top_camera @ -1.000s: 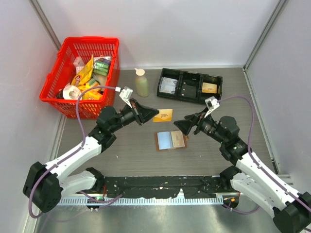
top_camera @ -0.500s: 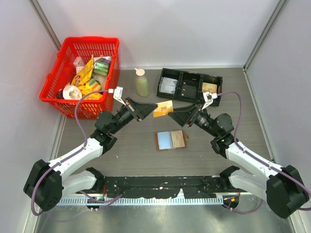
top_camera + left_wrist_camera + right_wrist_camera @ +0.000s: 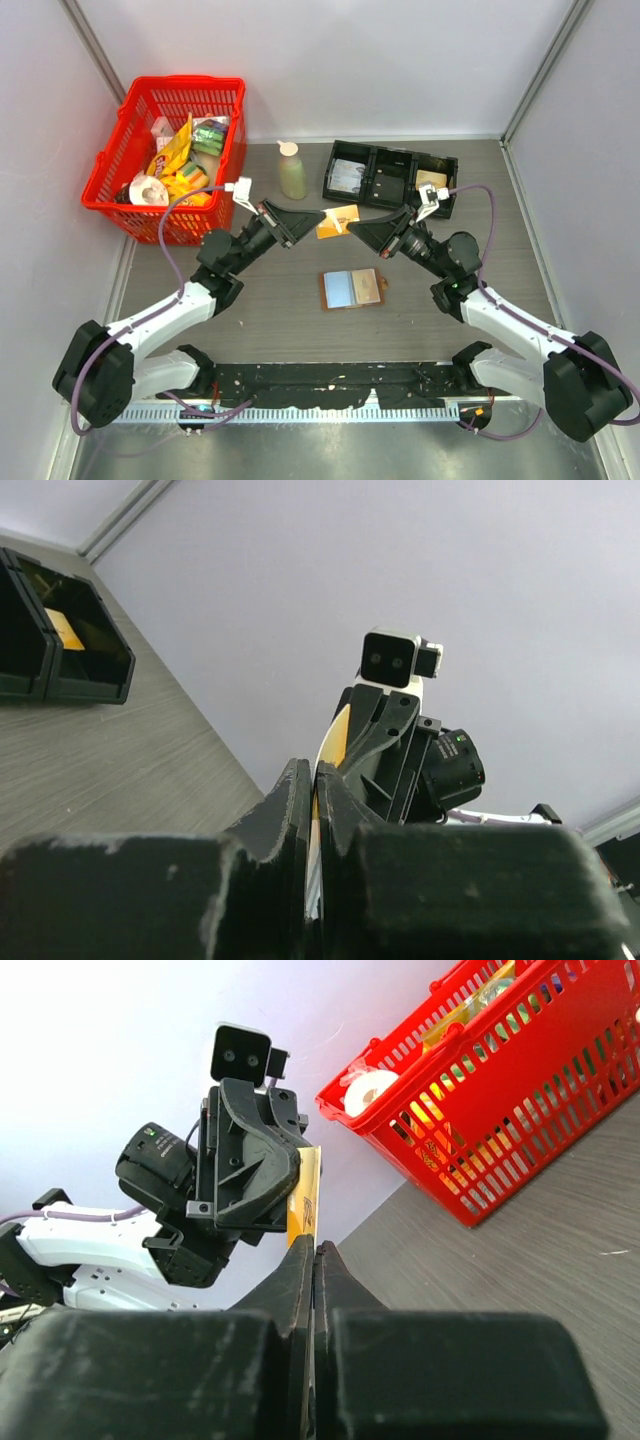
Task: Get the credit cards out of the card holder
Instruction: Place the credit card in the storage box.
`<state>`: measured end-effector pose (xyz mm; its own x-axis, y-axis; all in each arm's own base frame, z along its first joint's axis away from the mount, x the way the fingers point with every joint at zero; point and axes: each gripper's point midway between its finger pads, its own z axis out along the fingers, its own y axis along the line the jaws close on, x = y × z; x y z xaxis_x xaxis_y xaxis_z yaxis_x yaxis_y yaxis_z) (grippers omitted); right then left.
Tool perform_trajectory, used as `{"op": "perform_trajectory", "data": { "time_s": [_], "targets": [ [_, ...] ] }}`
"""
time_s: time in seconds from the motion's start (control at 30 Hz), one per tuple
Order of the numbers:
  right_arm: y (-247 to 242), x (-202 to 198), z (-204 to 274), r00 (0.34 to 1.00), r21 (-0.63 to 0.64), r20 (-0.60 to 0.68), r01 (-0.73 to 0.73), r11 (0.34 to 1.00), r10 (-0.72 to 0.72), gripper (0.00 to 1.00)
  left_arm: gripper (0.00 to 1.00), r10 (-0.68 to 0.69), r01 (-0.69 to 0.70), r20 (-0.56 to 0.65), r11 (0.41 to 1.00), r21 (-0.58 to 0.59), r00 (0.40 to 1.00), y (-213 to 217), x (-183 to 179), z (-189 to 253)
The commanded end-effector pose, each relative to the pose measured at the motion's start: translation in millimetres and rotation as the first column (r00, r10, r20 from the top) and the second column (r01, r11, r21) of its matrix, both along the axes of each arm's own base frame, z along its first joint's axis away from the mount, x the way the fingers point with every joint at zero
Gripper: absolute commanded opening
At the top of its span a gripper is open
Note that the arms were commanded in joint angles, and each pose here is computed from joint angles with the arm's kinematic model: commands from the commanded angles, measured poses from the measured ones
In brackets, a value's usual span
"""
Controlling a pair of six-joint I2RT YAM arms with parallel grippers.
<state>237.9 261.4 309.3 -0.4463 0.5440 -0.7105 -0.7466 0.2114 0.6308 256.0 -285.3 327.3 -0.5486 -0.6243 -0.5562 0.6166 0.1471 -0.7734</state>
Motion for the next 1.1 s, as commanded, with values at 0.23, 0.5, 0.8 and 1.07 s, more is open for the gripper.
{"op": "perform_trajectory", "data": {
  "time_s": [0.23, 0.5, 0.8, 1.07],
  "targets": [
    [-39, 34, 22, 0.979, -0.047, 0.045, 0.201, 0.979, -0.198, 0.01, 0.76, 0.192, -0.192, 0.015, 0.97, 0.15, 0.981, 43, 20, -12],
    [-128, 104, -15, 0.802, -0.281, -0.062, 0.558, 0.781, -0.595, 0.01, 1.0, 0.441, -0.43, 0.112, 0.736, 0.523, 0.89, 119, 32, -24],
    [-225, 175, -65, 0.49, -0.545, -0.076, 0.709, 0.448, -0.868, 0.01, 1.0, 0.474, -0.531, 0.281, 0.554, 0.641, 0.835, 159, 14, -2],
    [-250, 230, -104, 0.439, -0.645, -0.058, 0.669, 0.369, -0.897, 0.01, 1.0, 0.523, -0.581, 0.315, 0.486, 0.653, 0.792, 176, 15, -23]
  ]
}}
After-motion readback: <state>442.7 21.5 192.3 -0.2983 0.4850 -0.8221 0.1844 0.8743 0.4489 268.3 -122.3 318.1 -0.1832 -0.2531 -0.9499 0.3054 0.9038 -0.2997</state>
